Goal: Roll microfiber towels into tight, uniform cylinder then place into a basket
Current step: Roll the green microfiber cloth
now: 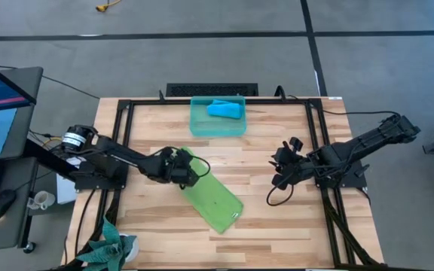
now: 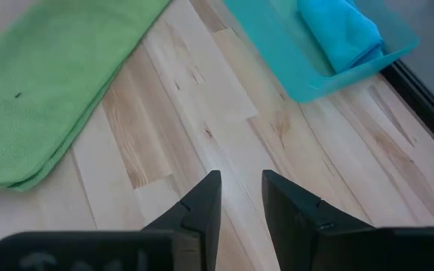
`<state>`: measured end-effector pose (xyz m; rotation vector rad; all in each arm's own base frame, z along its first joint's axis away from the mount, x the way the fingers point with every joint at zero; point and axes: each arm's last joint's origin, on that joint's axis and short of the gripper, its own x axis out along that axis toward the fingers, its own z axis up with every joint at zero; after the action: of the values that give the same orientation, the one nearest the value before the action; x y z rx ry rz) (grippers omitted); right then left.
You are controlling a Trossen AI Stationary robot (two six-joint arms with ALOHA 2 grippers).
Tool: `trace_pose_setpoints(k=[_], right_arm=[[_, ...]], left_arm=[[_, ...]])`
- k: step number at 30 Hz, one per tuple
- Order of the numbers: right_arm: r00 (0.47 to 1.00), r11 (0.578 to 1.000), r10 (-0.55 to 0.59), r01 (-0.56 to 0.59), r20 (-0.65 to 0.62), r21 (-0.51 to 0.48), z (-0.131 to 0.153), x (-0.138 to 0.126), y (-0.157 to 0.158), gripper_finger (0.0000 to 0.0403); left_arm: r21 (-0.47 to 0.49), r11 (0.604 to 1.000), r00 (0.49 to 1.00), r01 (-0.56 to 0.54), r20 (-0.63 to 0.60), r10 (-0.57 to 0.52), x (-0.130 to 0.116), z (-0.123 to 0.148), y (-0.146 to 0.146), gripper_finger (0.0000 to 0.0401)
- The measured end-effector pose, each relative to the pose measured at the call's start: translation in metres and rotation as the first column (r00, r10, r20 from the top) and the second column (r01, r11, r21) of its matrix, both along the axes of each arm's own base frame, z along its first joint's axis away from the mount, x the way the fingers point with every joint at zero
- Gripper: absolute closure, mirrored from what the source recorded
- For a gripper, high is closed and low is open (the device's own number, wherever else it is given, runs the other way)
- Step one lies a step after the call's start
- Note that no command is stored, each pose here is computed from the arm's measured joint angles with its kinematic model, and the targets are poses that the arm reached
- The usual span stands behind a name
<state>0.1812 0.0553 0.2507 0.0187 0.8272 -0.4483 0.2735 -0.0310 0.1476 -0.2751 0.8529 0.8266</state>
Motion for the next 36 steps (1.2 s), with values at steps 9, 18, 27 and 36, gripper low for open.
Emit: trace_pose_setpoints(k=[9,18,27,36], right_arm=[[1.000,1.000,0.000,0.000,0.001,0.001,0.000,0.000,0.000,0.0283],[1.000,1.000,0.000,0.000,0.000,0.000,0.000,0.000,0.000,0.0283],[1.000,1.000,0.000,0.000,0.000,0.000,0.000,0.000,0.000,0.0283],[1.000,1.000,0.015,-0.015,0.007,-0.011,0.000,0.001,0.000,0.0283]], left_arm=[[-0.078,0.997,0.997,0.014,0.077,-0.008,0.015,-0.011,-0.002,0.0401],[-0.109,0.993,0.999,-0.036,0.003,0.036,0.020,-0.037,0.007,0.0401],[-0.091,0.979,0.982,0.184,0.064,-0.178,0.035,-0.035,0.004,0.0401],[0.011,0.943,0.940,0.333,0.066,-0.333,0.059,-0.046,0.000,0.0401]])
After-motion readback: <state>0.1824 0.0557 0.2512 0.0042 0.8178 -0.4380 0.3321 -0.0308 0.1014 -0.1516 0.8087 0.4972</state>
